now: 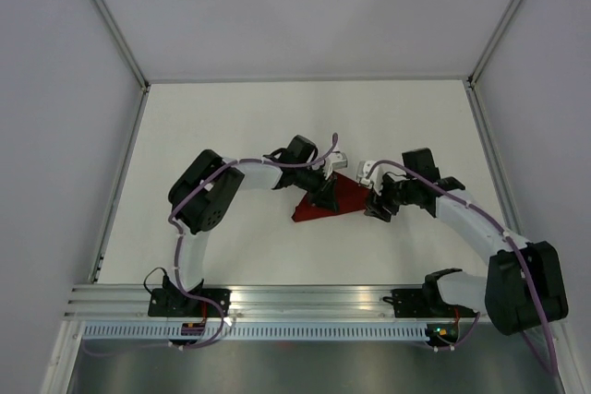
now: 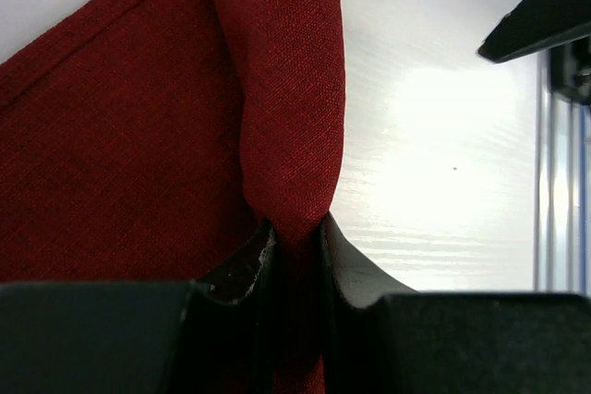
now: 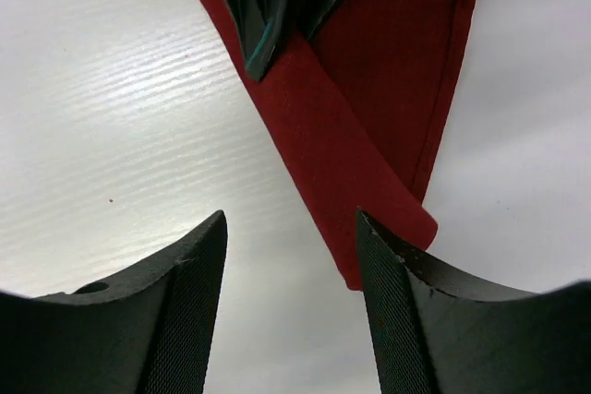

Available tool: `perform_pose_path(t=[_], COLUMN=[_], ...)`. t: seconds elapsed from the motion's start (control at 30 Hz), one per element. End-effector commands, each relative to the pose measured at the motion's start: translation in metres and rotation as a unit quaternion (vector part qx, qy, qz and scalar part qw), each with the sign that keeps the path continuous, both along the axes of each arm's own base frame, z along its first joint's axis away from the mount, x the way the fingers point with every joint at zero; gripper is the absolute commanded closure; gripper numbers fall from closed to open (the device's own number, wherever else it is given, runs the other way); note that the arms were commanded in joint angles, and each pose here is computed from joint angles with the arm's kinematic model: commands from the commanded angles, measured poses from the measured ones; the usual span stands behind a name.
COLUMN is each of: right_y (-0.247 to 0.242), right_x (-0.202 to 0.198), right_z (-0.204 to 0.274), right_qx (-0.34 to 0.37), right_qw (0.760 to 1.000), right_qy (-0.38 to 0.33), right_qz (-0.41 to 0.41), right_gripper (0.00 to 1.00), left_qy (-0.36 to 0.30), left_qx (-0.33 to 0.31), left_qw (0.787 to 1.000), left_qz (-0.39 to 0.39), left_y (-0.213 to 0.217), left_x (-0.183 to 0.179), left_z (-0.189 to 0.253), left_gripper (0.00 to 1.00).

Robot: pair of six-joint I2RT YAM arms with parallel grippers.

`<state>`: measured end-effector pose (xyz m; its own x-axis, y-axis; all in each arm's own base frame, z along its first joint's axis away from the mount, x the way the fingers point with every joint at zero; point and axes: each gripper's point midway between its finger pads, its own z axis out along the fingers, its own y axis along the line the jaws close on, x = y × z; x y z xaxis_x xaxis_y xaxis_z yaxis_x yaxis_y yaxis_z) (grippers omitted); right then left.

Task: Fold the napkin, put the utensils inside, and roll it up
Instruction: Roll the napkin with the utensil

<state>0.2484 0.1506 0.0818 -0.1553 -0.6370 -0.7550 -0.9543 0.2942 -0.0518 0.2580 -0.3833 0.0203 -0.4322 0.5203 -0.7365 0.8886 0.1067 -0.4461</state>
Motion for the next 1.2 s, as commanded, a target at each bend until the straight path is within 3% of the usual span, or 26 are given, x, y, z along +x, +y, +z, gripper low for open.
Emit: perform_pose_path(t=[0.0, 0.23, 0.43, 0.8, 1.0, 1.17], right_y=[-0.001, 0.031, 0.041, 0.055, 0.059, 0.054], right_x=[0.011, -0.006, -0.009, -0.016, -0.017, -0.019], right_z=[0.002, -0.011, -0.023, -0.050, -0.057, -0.068], right_qx=[-0.014, -0.042, -0.060, -0.091, -0.100, -0.117], right_qw=[0.994, 0.979, 0.974, 0.974, 0.977, 0.978], right_qy=[-0.105, -0.196, -0.210, -0.191, -0.170, -0.150], right_qz=[0.002, 0.040, 0.055, 0.083, 0.085, 0.086], right_gripper=[0.36, 0.33, 0.32, 0.33, 0.45, 0.67], left_qy=[0.130, 0.202, 0.242, 0.256, 0.256, 0.237], left_qx=[0.096, 0.103, 0.111, 0.112, 0.112, 0.109], left_qw=[0.987, 0.974, 0.964, 0.960, 0.960, 0.965], left_qz=[0.014, 0.003, -0.001, -0.005, -0.007, -0.007], left_y=[0.039, 0.037, 0.039, 0.041, 0.041, 0.041], left_x=[-0.031, -0.033, -0.041, -0.044, -0.045, -0.041], left_z=[-0.058, -0.061, -0.066, -0.068, -0.068, -0.061], left_gripper=[0.98, 0.98, 0.98, 0.98, 0.88, 0.71])
